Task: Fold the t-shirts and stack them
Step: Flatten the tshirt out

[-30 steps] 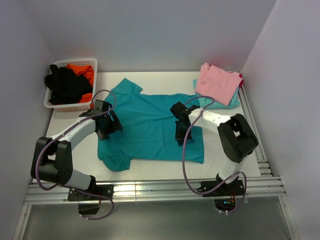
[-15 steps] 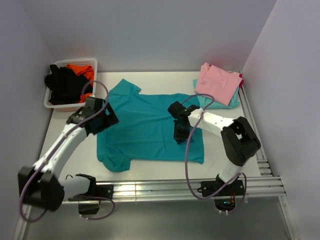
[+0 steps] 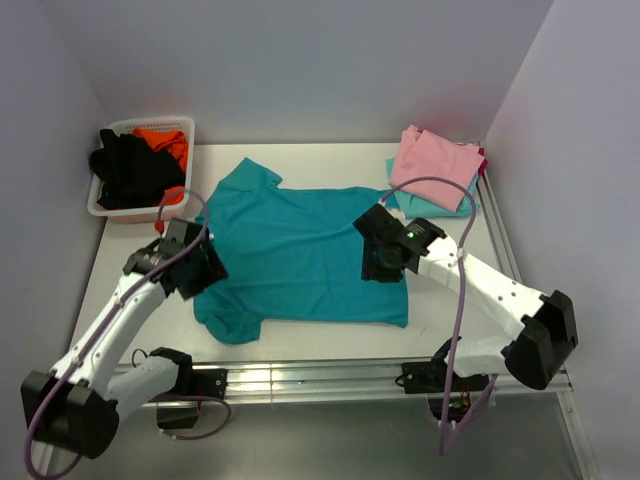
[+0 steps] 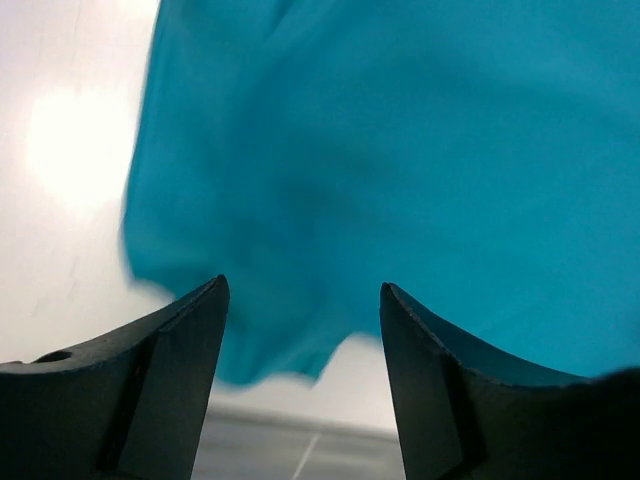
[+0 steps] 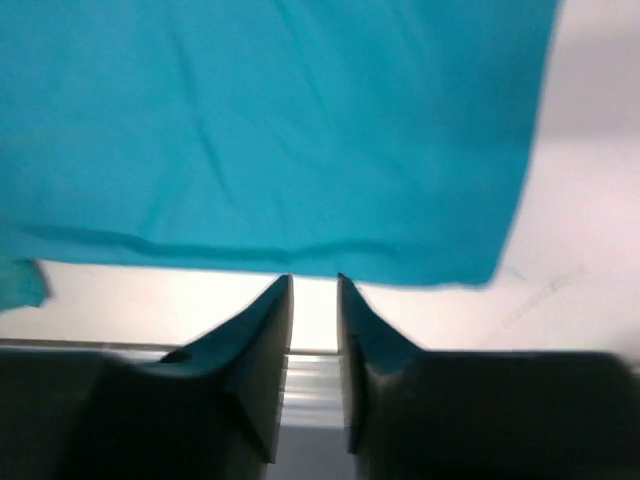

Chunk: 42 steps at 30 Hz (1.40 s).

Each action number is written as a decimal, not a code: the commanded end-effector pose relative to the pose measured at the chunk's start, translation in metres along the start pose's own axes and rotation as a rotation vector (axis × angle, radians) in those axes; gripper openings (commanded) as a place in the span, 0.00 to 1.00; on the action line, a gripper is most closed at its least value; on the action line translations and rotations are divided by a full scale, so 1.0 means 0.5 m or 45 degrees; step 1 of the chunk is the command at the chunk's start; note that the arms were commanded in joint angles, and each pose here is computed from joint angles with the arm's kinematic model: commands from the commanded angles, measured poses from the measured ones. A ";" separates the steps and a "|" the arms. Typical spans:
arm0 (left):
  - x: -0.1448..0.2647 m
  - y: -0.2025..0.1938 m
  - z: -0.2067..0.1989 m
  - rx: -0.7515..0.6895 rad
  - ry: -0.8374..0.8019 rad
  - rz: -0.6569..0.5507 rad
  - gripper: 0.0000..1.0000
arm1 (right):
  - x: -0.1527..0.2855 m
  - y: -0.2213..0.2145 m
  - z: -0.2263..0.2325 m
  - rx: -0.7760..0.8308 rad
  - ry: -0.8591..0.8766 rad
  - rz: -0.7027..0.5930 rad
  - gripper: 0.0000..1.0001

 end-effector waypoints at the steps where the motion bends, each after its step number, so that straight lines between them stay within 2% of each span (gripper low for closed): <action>1: 0.062 -0.092 0.074 0.090 0.053 0.173 0.69 | 0.026 -0.039 -0.040 -0.037 -0.030 0.013 0.49; 2: 0.078 -0.101 0.077 0.128 -0.041 0.134 0.70 | 0.023 -0.052 -0.047 -0.037 -0.033 0.036 0.54; 4: 0.060 -0.136 0.093 0.234 -0.065 0.180 0.69 | 0.018 -0.063 -0.052 -0.027 -0.041 0.065 0.60; 7: 0.049 -0.154 0.100 0.362 -0.044 0.207 0.63 | 0.016 -0.069 -0.054 0.005 -0.043 0.101 0.60; 13: 0.022 -0.180 0.105 0.440 0.113 0.315 0.58 | 0.021 -0.061 -0.058 0.067 -0.052 0.084 0.58; 15: 0.014 -0.179 0.092 0.427 0.146 0.346 0.55 | 0.019 -0.056 -0.050 0.074 -0.028 0.075 0.56; 19: -0.004 -0.132 0.047 0.346 0.133 0.190 0.52 | 0.006 -0.044 -0.029 0.086 0.006 0.084 0.45; 21: -0.030 -0.135 0.043 0.317 0.169 0.210 0.48 | -0.005 -0.040 -0.021 0.094 0.005 0.098 0.42; 24: -0.057 -0.145 0.042 0.276 0.207 0.231 0.32 | -0.005 -0.030 -0.015 0.094 0.001 0.082 0.37; 25: -0.062 -0.145 0.044 0.265 0.223 0.214 0.22 | -0.006 -0.030 -0.016 0.095 0.000 0.073 0.37; 28: -0.072 -0.152 0.045 0.242 0.256 0.203 0.11 | -0.009 -0.036 -0.021 0.089 -0.003 0.065 0.36; 37: -0.069 -0.203 0.079 0.220 0.423 0.265 0.08 | -0.020 -0.065 -0.049 0.066 -0.025 0.074 0.36; 42: -0.096 -0.244 0.102 0.202 0.508 0.324 0.06 | -0.025 -0.066 -0.049 0.057 0.001 0.074 0.35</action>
Point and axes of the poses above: each gripper's point midway between its finger pads, its own x axis back along the fingers, its own z axis along the line the jaws close on, y = z × x, the point moved 7 cm from there along x, back along the fingers, and after that the axes turned 2 degrees about x, right-handed, at the moved point
